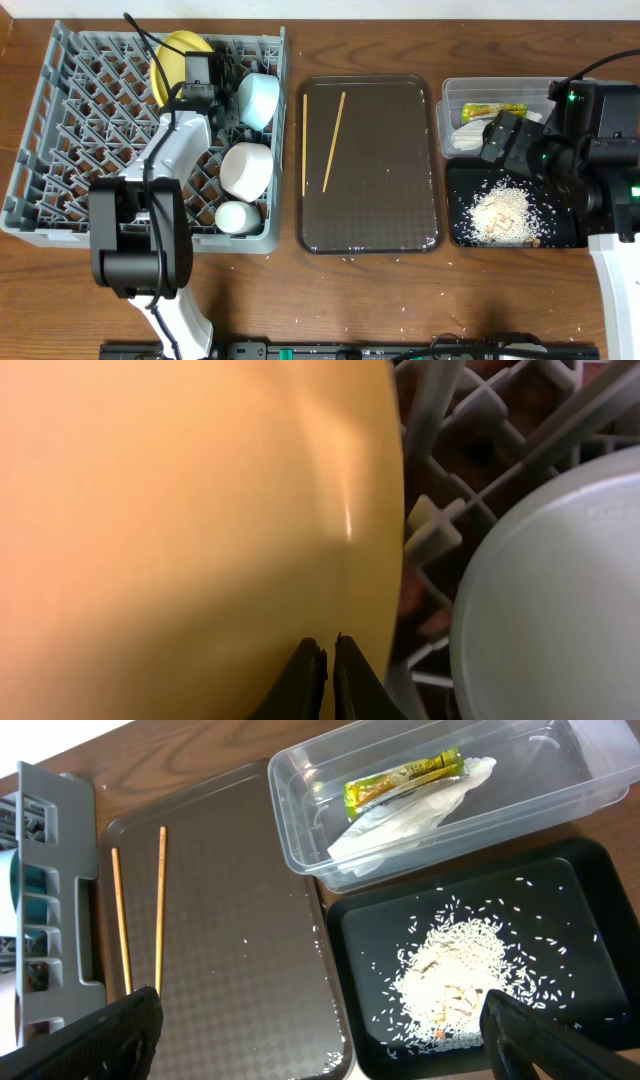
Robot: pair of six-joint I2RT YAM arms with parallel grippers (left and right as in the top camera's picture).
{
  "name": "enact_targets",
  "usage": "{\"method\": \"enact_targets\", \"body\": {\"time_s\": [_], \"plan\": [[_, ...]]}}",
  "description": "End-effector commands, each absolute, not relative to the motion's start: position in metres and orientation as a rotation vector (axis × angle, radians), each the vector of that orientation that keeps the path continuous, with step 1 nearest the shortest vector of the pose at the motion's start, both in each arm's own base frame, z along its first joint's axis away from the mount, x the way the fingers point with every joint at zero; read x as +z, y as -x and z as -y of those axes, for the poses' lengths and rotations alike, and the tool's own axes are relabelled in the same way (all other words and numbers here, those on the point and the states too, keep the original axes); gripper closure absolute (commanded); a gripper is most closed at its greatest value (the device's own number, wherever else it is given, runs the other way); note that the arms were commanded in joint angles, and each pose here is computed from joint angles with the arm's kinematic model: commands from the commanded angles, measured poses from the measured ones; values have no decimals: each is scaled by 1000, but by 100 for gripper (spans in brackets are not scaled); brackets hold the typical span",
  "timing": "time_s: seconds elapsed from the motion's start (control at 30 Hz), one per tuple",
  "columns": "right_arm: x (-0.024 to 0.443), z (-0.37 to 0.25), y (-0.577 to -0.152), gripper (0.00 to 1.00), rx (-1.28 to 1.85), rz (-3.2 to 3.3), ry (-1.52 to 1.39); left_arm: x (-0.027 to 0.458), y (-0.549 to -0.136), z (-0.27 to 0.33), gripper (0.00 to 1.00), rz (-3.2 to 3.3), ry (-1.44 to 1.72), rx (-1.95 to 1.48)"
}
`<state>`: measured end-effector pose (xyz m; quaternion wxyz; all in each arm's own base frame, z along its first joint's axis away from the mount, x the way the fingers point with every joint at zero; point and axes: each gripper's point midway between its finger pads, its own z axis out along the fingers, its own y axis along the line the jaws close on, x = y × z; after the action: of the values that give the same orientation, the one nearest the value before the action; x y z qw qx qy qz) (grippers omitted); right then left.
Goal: Sort waste into correct bins and load items into the dishwasher
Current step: 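Open left gripper to release yellow plate and withdraw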
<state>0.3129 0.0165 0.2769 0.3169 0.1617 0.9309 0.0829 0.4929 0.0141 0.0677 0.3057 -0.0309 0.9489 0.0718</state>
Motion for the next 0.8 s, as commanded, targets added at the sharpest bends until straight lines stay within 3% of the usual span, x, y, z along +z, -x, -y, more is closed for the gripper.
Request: {"method": "enact_targets", "body": {"time_s": [0.0, 0.1, 0.2, 0.33, 0.63, 0.77], "plan": [[278, -12, -313, 1, 211, -2441, -450, 117, -490, -22, 90, -2419, 118, 212], [278, -12, -313, 1, 211, -2441, -450, 157, -489, -18, 74, -2333, 116, 196], [278, -12, -313, 1, 211, -2441, -450, 191, -486, -12, 69, -2254, 108, 177], [278, -12, -313, 1, 211, -2441, -450, 220, -481, -4, 68, -2192, 94, 156], [278, -12, -313, 1, 211, -2441, -450, 222, -469, 8, 68, -2222, 82, 136], [278, -12, -313, 1, 212, -2441, -450, 227, -458, -25, 68, -2211, 255, 241]]}}
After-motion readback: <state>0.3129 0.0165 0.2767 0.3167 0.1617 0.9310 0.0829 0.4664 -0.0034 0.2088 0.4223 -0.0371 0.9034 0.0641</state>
